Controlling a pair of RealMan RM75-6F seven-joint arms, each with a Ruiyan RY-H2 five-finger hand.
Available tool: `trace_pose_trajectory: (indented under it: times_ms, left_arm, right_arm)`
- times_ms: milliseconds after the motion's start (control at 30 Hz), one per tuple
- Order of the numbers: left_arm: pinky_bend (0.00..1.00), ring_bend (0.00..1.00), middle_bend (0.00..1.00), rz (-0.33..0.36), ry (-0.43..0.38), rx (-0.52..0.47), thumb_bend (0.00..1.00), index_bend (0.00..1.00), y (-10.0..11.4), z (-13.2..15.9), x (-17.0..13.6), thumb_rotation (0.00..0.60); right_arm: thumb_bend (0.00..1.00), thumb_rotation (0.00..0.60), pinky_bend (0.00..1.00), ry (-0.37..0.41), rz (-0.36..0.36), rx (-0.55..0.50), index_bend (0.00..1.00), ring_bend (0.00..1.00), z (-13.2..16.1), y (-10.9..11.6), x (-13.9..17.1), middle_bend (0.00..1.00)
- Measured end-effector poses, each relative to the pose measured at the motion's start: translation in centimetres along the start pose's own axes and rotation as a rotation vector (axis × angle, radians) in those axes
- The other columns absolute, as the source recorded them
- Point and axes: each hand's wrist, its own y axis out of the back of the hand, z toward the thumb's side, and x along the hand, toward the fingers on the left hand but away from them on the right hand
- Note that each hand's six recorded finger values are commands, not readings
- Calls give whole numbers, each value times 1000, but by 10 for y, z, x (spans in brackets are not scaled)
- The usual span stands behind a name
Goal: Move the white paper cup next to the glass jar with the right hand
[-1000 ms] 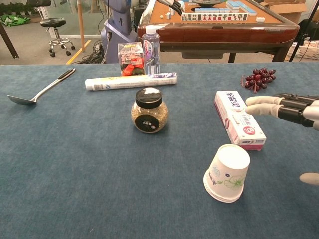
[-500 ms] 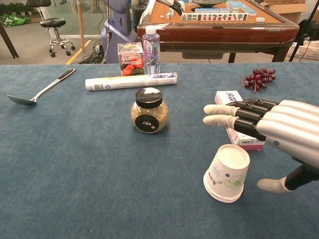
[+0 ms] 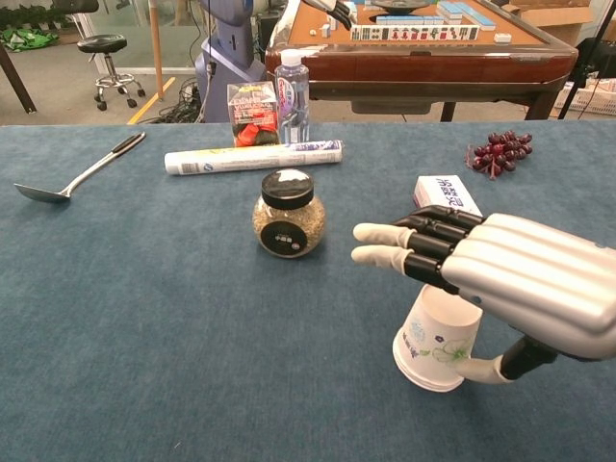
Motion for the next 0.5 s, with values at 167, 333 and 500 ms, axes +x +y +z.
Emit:
trace_pose_trajectory:
  times_ms: [167,333,500]
  left_arm:
    - [661,487,483,3,1,-2,89,501,1,-1,0,600]
    - [661,487,483,6,4,-7,89,501,2,-2,0,600]
    - [661,487,483,7,2,-6,90,501,2,-1,-1,600]
  right_arm:
    - [0,600,61,0,-4,10,0,0,3,-4,-10,0]
    - [0,600,61,-11,-13,26,0,0,0,-6,-16,0]
    - [0,600,60,-23,-13,40,0,0,-4,-9,-19,0]
